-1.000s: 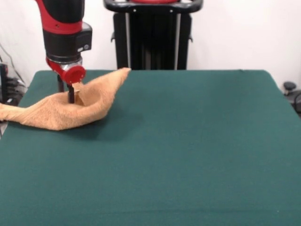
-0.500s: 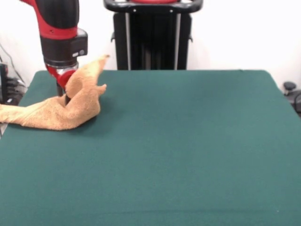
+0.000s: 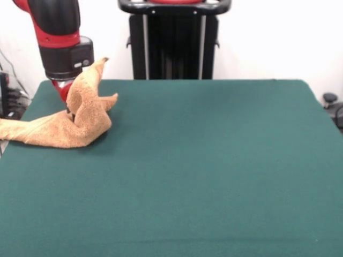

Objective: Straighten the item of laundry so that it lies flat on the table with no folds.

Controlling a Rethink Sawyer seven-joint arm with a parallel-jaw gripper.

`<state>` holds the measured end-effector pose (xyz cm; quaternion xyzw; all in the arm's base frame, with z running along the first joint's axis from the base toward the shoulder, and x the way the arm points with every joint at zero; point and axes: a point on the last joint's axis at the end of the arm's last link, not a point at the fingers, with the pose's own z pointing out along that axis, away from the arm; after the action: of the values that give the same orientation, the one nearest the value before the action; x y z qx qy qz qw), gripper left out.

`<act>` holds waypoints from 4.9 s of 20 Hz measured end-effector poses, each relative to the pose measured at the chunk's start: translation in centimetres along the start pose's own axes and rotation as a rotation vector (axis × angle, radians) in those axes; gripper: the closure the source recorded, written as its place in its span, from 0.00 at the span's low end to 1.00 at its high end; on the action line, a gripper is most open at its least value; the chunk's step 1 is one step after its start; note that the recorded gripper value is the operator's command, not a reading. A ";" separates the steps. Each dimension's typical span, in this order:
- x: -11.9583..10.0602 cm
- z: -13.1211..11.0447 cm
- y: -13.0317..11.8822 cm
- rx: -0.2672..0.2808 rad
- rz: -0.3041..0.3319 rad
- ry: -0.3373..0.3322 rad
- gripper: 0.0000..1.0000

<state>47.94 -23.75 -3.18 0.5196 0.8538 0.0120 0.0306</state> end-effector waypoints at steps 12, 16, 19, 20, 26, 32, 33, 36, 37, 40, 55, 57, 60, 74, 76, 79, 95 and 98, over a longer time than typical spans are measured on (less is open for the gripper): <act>0.1 -0.2 1.3 0.019 -0.022 -0.008 1.00; 1.2 -0.2 1.7 0.054 -0.173 -0.088 1.00; 1.8 -0.2 1.3 0.049 -0.300 -0.143 1.00; 2.0 -0.1 0.8 0.040 -0.371 -0.173 1.00; 1.9 -0.3 -2.1 -0.012 -0.590 -0.286 1.00; -0.3 -1.7 -8.7 -0.028 -0.726 -0.348 1.00; -0.6 -1.9 -9.3 -0.025 -0.730 -0.351 1.00; -1.9 -3.4 -11.9 -0.005 -0.726 -0.353 1.00; -2.4 -4.1 -12.6 0.004 -0.714 -0.348 1.00; -3.7 -5.7 -13.3 0.023 -0.685 -0.332 1.00; -5.5 -7.1 -10.5 -0.022 -0.669 -0.290 1.00; -5.4 -7.2 -10.1 -0.030 -0.674 -0.293 1.00; -4.9 -7.2 -9.4 -0.035 -0.687 -0.289 1.00; -1.4 -5.0 -6.2 -0.100 -0.451 -0.141 1.00; -0.8 -4.7 -6.3 -0.096 -0.470 -0.146 1.00; -0.2 -4.7 -6.3 -0.098 -0.483 -0.168 1.00; 0.7 -9.5 -3.0 -0.033 -0.699 -0.317 1.00; 0.8 -10.0 -2.6 -0.034 -0.619 -0.299 1.00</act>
<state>44.66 -24.13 6.66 0.2311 0.9568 -0.0599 0.1661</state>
